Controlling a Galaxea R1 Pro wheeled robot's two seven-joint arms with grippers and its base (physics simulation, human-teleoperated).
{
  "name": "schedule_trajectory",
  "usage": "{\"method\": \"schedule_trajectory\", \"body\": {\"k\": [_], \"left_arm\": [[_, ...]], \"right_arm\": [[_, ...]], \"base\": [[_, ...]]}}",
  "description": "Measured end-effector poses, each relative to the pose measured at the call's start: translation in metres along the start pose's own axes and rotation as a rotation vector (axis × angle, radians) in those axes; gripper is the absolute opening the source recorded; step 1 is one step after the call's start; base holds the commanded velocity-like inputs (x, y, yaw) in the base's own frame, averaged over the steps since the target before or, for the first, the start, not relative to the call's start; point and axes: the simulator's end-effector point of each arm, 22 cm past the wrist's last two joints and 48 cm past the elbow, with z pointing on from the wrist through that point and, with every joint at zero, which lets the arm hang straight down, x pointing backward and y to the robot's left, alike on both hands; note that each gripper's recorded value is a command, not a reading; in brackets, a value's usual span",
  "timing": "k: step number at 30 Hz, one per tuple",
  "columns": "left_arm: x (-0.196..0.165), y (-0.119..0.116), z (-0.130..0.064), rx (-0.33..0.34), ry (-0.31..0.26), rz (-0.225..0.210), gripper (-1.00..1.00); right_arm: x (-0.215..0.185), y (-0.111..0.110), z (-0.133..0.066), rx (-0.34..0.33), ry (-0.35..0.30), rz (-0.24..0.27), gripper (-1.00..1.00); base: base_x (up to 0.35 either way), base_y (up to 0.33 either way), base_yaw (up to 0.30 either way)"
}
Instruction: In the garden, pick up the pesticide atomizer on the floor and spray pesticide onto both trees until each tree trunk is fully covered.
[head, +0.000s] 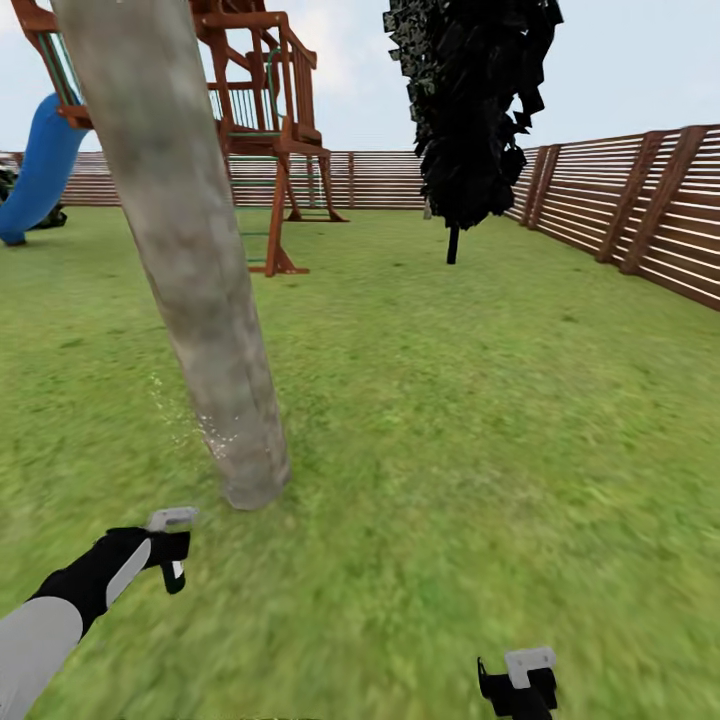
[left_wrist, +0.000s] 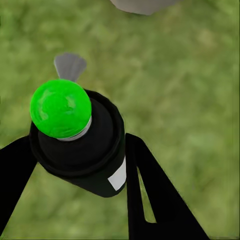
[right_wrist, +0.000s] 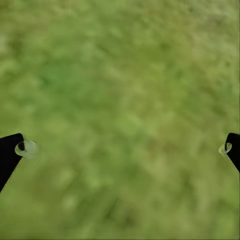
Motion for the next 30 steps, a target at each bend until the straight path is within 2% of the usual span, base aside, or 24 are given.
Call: {"method": "schedule_trajectory", "body": {"k": [5,7,10,13,16,23,26,30], "left_arm": [[0.004,0.001,0.003,-0.028,-0.026,0.004,-1.0],[0.004,0.007,0.003,-0.065,-0.04,0.003,-1.0],[0.006,-0.008,0.006,-0.065,-0.043,0.0,-1.0],[0.006,-0.011,0.006,-0.06,-0.043,-0.004,-1.0],[0.02,-0.011,0.009,-0.061,-0.017,-0.011,-1.0],[0.029,-0.011,0.011,-0.064,0.0,-0.016,-1.0],[0.043,-0.004,0.014,-0.077,0.031,-0.022,-1.0],[0.047,-0.004,0.015,-0.078,0.04,-0.025,-1.0]], "right_arm": [[0.0,0.0,0.0,0.0,0.0,-0.001,1.0],[0.0,0.0,0.0,0.0,0.0,-0.001,1.0],[0.001,0.0,0.0,-0.003,0.001,-0.003,1.0],[0.002,0.0,-0.001,-0.003,0.003,-0.004,1.0],[0.002,0.0,-0.001,-0.003,0.002,-0.002,1.0],[0.001,0.001,-0.001,-0.004,0.001,-0.002,1.0],[0.001,0.002,-0.001,-0.005,0.002,-0.002,1.0],[0.001,0.002,-0.001,-0.005,0.001,-0.002,1.0]], "base": [[0.011,-0.005,0.252],[0.177,-0.113,0.049],[0.265,-0.144,0.005],[0.283,-0.146,0.0],[0.266,-0.166,0.0],[0.218,-0.187,0.008],[0.035,-0.127,0.2],[0.002,-0.008,0.273]]}}
